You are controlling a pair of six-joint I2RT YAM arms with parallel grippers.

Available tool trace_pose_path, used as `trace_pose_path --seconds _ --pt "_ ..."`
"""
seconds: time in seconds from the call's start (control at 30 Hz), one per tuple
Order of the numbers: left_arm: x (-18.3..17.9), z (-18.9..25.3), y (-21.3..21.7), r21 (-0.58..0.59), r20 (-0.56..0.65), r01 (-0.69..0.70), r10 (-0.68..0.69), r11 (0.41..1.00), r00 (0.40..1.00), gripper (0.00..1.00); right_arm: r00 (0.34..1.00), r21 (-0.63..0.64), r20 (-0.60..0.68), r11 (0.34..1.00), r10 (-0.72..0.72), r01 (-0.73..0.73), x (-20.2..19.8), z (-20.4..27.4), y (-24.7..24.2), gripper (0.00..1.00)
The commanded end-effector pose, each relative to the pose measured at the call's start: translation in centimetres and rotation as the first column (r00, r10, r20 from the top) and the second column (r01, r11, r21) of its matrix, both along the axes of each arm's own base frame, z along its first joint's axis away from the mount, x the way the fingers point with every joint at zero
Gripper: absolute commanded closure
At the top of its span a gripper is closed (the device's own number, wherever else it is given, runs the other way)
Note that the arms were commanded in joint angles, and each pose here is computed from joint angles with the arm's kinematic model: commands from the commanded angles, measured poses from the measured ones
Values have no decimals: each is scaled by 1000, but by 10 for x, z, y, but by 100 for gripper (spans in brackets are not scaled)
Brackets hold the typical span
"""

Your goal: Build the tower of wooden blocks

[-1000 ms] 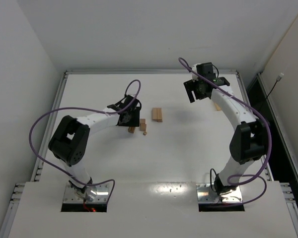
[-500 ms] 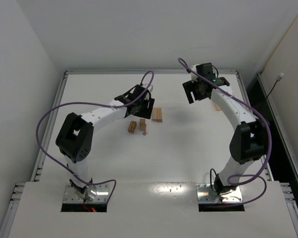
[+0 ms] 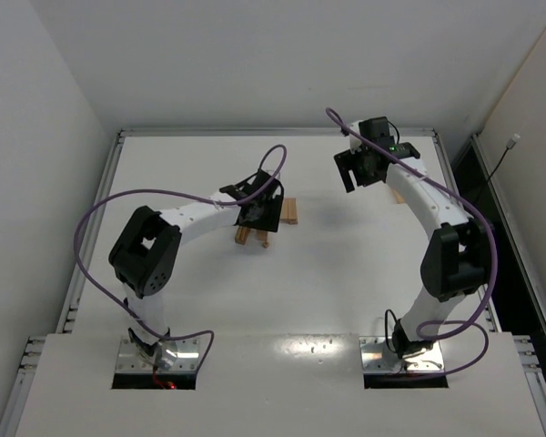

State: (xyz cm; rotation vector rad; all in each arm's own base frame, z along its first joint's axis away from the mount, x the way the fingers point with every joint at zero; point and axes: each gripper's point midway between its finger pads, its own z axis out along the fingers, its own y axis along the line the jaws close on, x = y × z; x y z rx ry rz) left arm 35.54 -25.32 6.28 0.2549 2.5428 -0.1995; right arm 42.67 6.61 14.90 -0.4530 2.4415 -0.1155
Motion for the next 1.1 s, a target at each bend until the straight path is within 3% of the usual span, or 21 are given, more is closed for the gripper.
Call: trace_pose_path --seconds 0.0,0.43,0.7,1.07 --pt "2 12 -8 -28 33 -32 33 999 999 44 999 22 32 1000 -10 10 2 9 1 27" --pt "21 3 -7 17 43 -110 109 994 993 44 1000 27 22 1000 -5 4 3 8 3 27" --pt "18 -14 -4 49 8 -128 128 991 992 51 1000 30 2 1000 1 -1 1 3 4 27" --pt "20 -27 -2 63 -17 -131 133 989 991 51 1000 41 -7 999 -10 10 4 1 3 27"
